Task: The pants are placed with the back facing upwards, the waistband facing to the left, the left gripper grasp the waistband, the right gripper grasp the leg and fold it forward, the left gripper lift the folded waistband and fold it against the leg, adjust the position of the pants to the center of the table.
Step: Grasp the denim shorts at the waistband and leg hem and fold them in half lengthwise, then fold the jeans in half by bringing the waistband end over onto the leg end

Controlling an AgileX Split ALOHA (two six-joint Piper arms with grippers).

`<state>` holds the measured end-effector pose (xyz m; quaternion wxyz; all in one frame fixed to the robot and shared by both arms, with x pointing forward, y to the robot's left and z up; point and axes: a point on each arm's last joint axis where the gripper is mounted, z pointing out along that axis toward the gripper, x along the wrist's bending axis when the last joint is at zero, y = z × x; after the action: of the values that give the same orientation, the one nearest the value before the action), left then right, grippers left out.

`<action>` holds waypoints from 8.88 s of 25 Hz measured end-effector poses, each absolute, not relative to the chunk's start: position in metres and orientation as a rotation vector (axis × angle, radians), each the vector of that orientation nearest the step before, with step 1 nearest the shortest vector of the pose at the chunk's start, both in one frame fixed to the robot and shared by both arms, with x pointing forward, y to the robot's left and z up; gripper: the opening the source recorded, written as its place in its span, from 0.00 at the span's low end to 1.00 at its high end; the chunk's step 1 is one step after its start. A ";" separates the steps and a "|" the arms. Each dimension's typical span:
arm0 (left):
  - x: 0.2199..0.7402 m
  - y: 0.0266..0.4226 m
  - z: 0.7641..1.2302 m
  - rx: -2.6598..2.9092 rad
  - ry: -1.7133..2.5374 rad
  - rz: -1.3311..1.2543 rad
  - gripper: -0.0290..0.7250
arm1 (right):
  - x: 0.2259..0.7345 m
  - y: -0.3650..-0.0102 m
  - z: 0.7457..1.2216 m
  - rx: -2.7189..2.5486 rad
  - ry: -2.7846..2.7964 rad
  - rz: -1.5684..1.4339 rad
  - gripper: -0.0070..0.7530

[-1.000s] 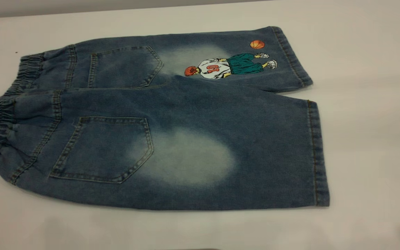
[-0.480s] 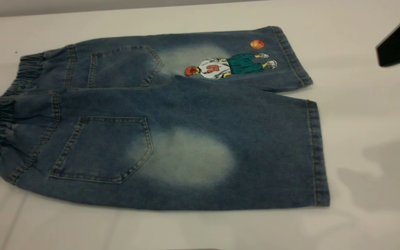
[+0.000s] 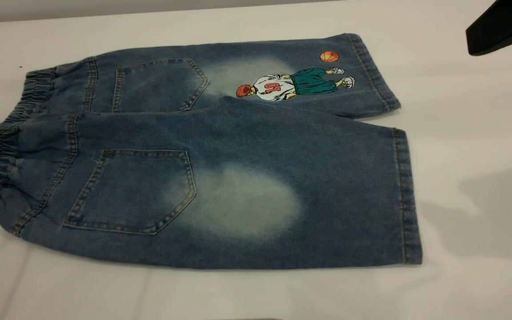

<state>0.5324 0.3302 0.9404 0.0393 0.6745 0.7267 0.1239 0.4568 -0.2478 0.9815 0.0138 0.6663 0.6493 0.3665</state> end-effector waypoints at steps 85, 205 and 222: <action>0.575 0.311 0.934 1.823 2.364 0.087 0.15 | 0.563 -0.195 0.886 2.871 1.746 1.768 0.05; 0.631 0.092 0.908 2.083 1.330 0.233 0.17 | 0.776 -0.230 1.059 1.777 2.199 1.566 0.65; 0.660 0.098 1.012 2.327 1.010 0.489 0.93 | 0.772 -0.210 1.036 1.882 2.275 1.403 0.65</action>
<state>0.6603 0.0984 1.0122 0.2756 0.8659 0.3757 0.1819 0.7725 -0.2100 1.0364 -0.0634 0.5746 0.6945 0.4283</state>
